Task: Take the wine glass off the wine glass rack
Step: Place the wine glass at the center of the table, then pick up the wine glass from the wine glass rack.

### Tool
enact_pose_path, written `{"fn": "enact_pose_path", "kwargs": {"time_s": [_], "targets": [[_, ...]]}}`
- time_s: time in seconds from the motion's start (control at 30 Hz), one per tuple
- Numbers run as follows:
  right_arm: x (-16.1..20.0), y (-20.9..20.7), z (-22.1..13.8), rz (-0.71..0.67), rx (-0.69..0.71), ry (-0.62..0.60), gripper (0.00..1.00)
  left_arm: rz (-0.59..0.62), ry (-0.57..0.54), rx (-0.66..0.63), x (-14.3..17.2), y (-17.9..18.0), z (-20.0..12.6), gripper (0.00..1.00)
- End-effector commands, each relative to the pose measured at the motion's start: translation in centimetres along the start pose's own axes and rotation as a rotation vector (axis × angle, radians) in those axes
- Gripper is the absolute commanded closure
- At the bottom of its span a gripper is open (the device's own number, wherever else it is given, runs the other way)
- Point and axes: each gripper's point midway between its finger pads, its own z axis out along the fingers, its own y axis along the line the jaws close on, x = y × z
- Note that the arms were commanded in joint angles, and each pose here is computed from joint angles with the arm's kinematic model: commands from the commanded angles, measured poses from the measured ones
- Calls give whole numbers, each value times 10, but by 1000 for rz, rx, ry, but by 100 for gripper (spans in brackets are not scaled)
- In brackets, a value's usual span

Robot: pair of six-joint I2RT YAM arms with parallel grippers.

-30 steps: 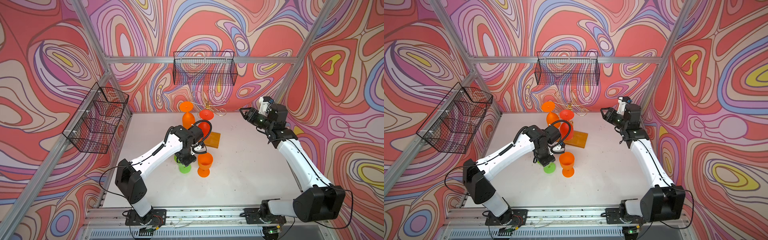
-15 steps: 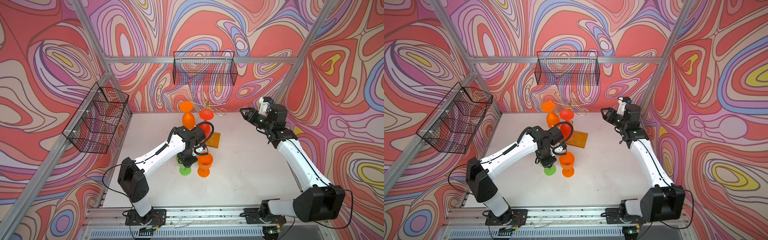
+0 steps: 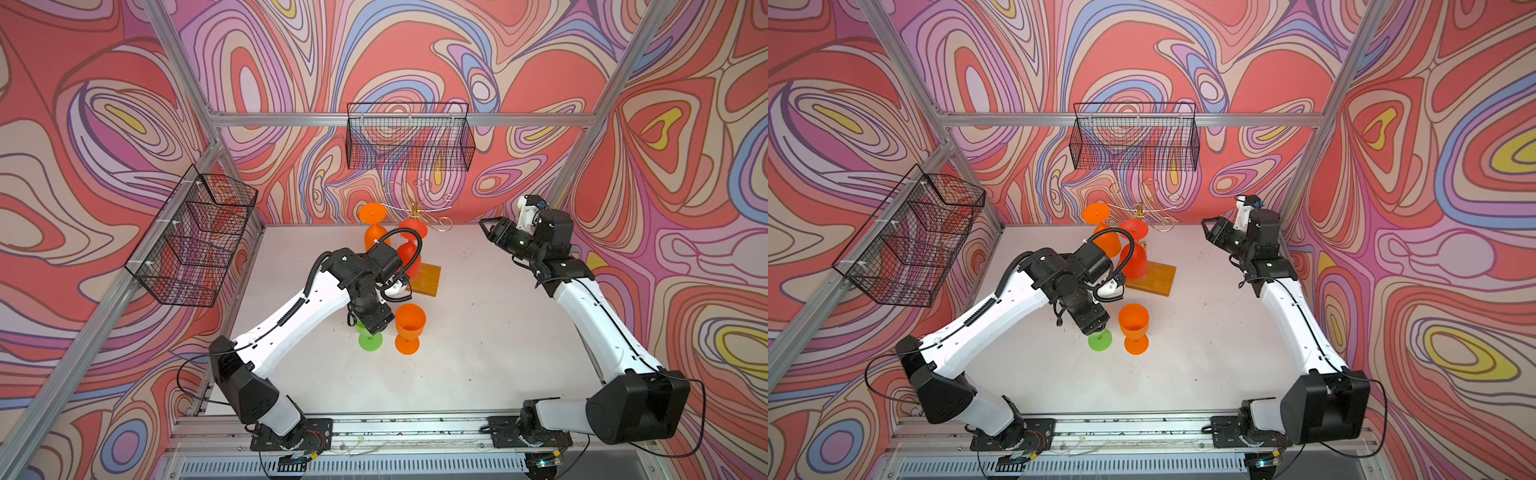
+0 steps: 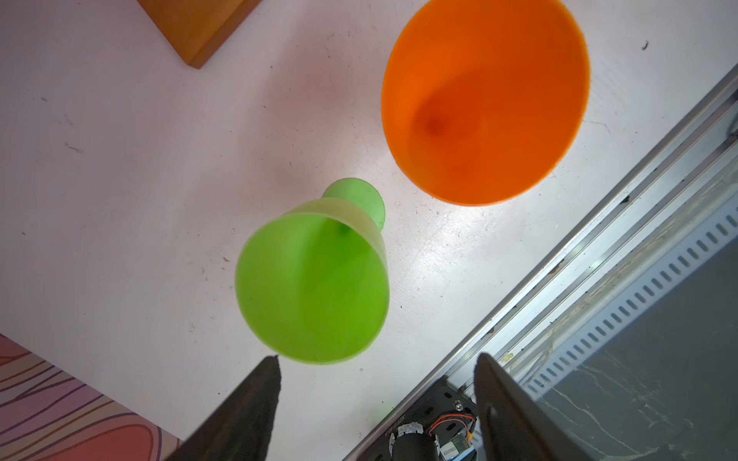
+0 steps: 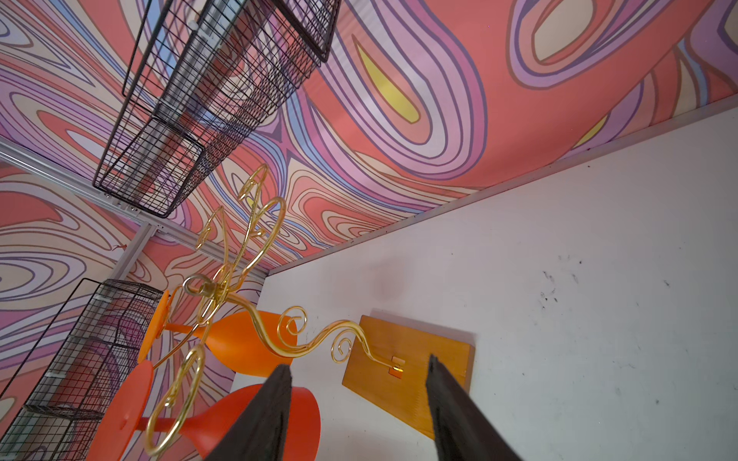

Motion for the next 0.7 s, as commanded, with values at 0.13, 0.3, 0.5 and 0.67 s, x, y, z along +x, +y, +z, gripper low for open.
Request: {"fn": "enact_pose_path", "kwargs": {"time_s": [0.13,0.3,0.5,0.67], "targets": [[0,6,-9,-20,-7,-6,43,-55,-199,-110,-2,17,-63,21],[2,17,-17,-21,-61,-9,43,-105,-452,-201,-11,33,-119,22],[9,41,-25,8,-200,9,43,-160,-754,-346,-16,56,-165,20],[17,56,-27,90,-295,77,44,-216,-952,-442,-15,70,-190,17]]}}
